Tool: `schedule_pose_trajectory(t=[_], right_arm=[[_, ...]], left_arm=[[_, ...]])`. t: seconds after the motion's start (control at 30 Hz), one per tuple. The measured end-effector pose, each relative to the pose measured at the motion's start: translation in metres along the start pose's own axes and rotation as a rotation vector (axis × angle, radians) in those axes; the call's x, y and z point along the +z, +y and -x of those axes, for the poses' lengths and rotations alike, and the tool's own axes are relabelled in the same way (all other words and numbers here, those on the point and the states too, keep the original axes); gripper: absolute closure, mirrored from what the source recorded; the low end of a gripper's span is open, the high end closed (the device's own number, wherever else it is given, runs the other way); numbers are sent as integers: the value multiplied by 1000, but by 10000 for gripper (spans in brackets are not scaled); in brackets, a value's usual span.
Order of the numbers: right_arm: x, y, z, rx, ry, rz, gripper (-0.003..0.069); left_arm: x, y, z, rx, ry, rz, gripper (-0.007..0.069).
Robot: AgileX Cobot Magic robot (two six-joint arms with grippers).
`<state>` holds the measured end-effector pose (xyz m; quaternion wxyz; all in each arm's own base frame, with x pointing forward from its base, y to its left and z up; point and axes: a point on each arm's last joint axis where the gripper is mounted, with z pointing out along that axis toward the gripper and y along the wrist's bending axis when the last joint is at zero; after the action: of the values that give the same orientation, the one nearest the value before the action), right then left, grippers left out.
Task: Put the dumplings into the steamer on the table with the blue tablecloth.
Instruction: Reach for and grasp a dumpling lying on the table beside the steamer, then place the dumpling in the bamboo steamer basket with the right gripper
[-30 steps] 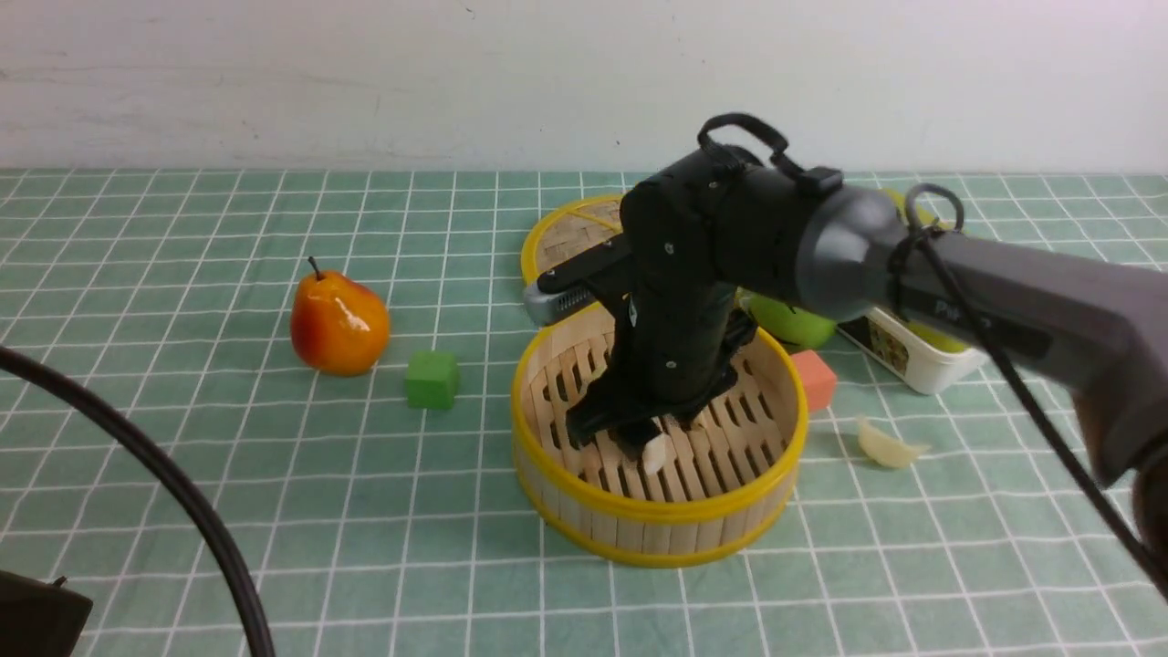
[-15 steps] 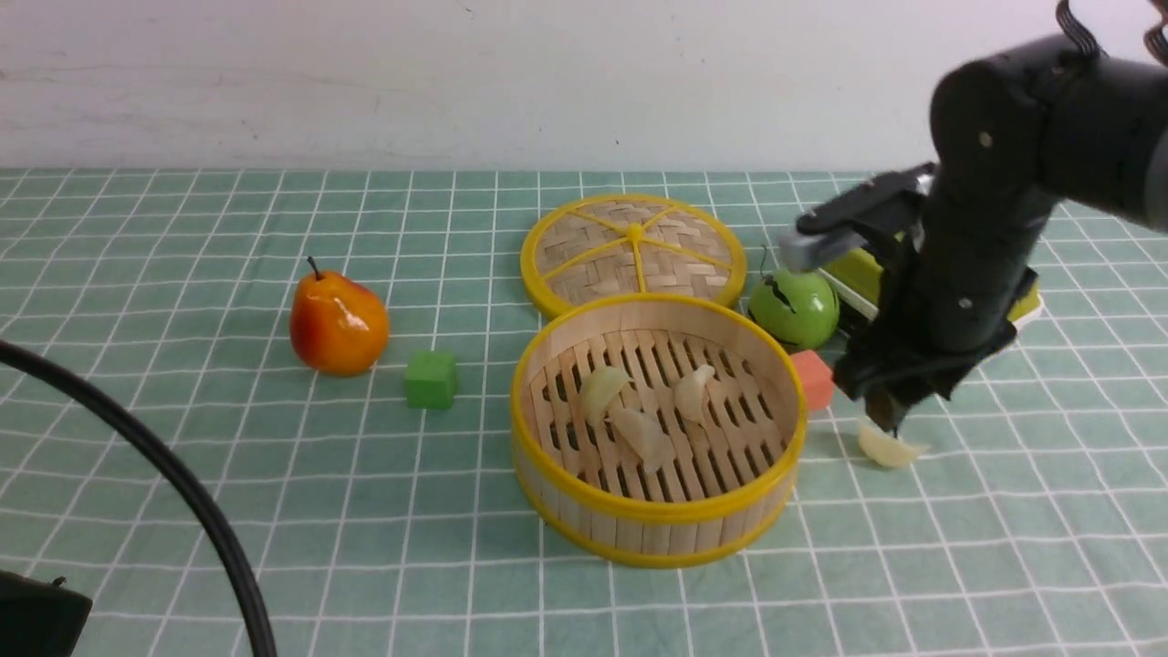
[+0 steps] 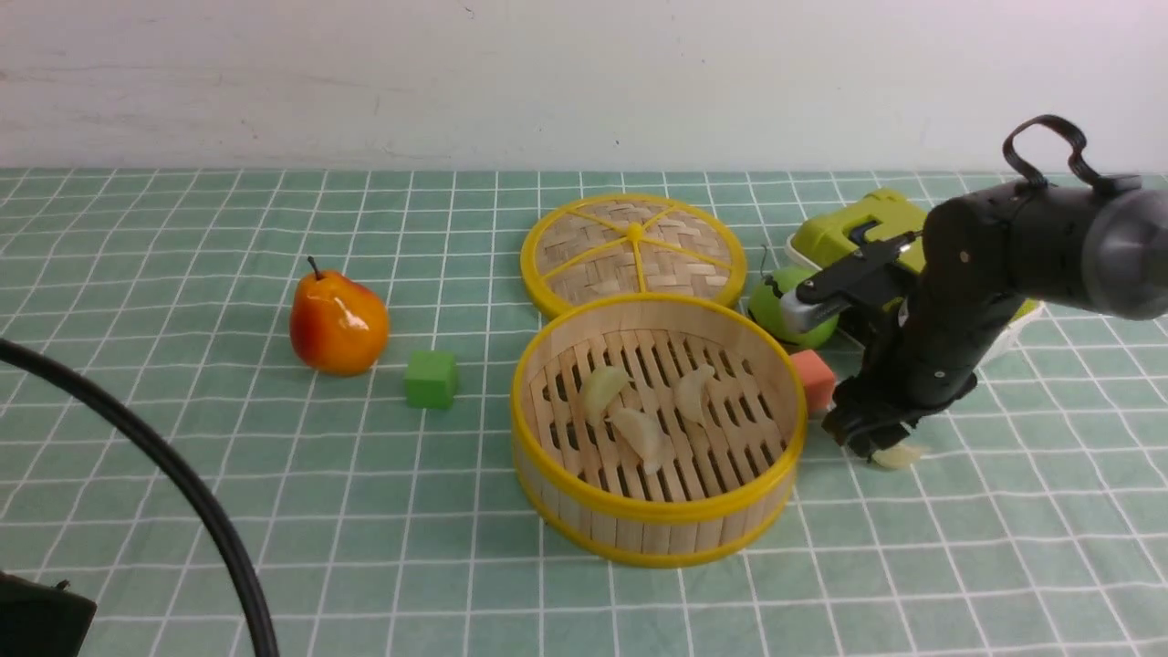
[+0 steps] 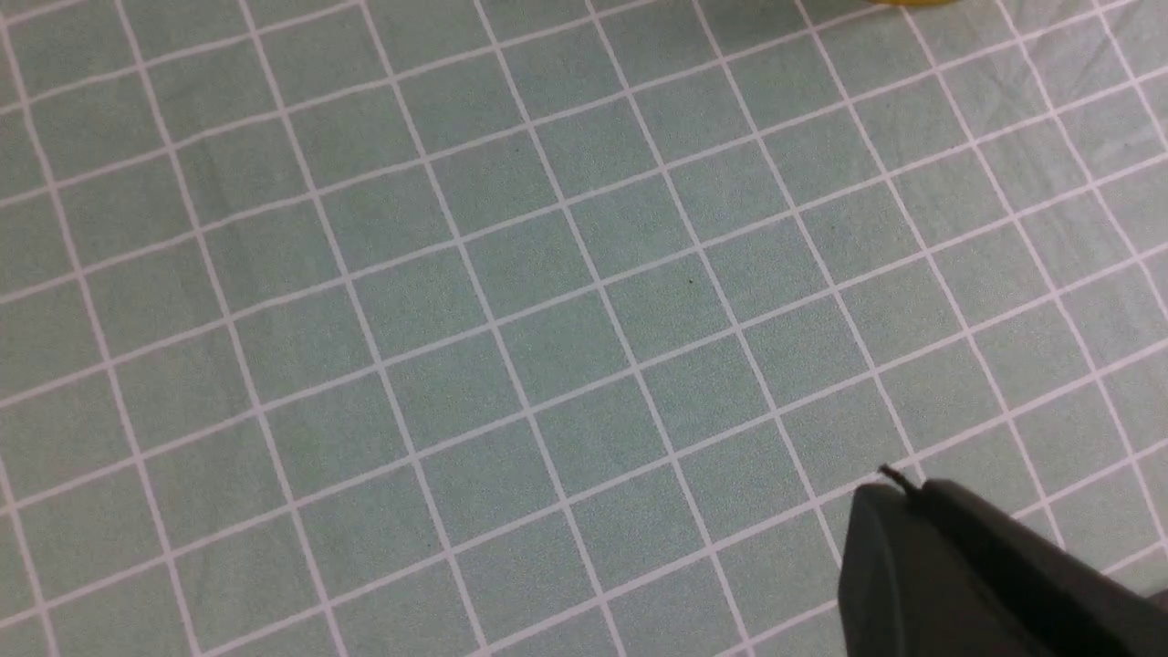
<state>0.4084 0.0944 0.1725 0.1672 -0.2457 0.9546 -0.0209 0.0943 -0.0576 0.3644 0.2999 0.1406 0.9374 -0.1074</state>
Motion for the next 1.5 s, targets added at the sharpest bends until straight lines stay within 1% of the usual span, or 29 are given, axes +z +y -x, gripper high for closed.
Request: schedule_pose_trajectory(t=[0.1, 0.13, 0.17, 0.2, 0.23, 0.3, 0.4, 0.47, 0.57, 0.63, 0.7, 0.73, 0.77, 0.8, 0.87, 1.03, 1.23, 1.27, 1.37, 1.5], right_arm=[[4, 1, -1, 0, 15, 4, 291], [4, 1, -2, 1, 22, 7, 350], [4, 1, -2, 1, 22, 7, 350], [3, 0, -2, 4, 19, 8, 427], [-1, 0, -1, 4, 16, 7, 452], [-10, -1, 1, 13, 11, 11, 460], [-27, -1, 6, 30, -2, 24, 461], [-59, 6, 16, 40, -53, 49, 461], [-103, 34, 32, 38, -155, 136, 461], [-115, 54, 38, 26, -195, 198, 461], [-119, 81, 44, 2, -225, 264, 461], [-116, 90, 46, -9, -229, 277, 461], [-114, 93, 47, -14, -232, 282, 461], [-105, 105, 50, -31, -236, 290, 461], [-90, 113, 54, -40, -234, 291, 461], [-57, 118, 56, 11, -192, 291, 461], [-41, 120, 53, 24, -135, 294, 454], [-40, 119, 52, 27, -128, 291, 442], [-42, 115, 50, 24, -109, 246, 372], [-63, 108, 47, 7, -103, 191, 326]], left_arm=[[0, 0, 0, -17, 1, -2, 619], [0, 0, 0, -22, 1, -3, 619], [0, 0, 0, -23, 1, -2, 618], [0, 0, 0, -28, 1, -2, 617], [0, 0, 0, -29, 1, -2, 615], [0, 0, 0, -30, 1, -3, 613], [0, 0, 0, -32, 1, -3, 610], [0, 0, 0, -32, 1, -3, 608], [0, 0, 0, -32, 0, -3, 608], [0, 0, 0, -31, 0, -2, 608], [0, 0, 0, -30, -4, 0, 608], [0, 0, 0, -30, -4, 2, 608], [0, 0, 0, -29, -5, 2, 608], [0, 1, 1, -27, -7, 7, 606], [0, 1, 1, -26, -8, 10, 605], [0, 2, 1, -21, -9, 23, 601], [0, 3, 1, -20, -6, 28, 601], [0, 3, 1, -20, -6, 28, 601], [0, 3, 1, -19, -6, 29, 597], [-3, 3, -1, -21, -20, 25, 593]])
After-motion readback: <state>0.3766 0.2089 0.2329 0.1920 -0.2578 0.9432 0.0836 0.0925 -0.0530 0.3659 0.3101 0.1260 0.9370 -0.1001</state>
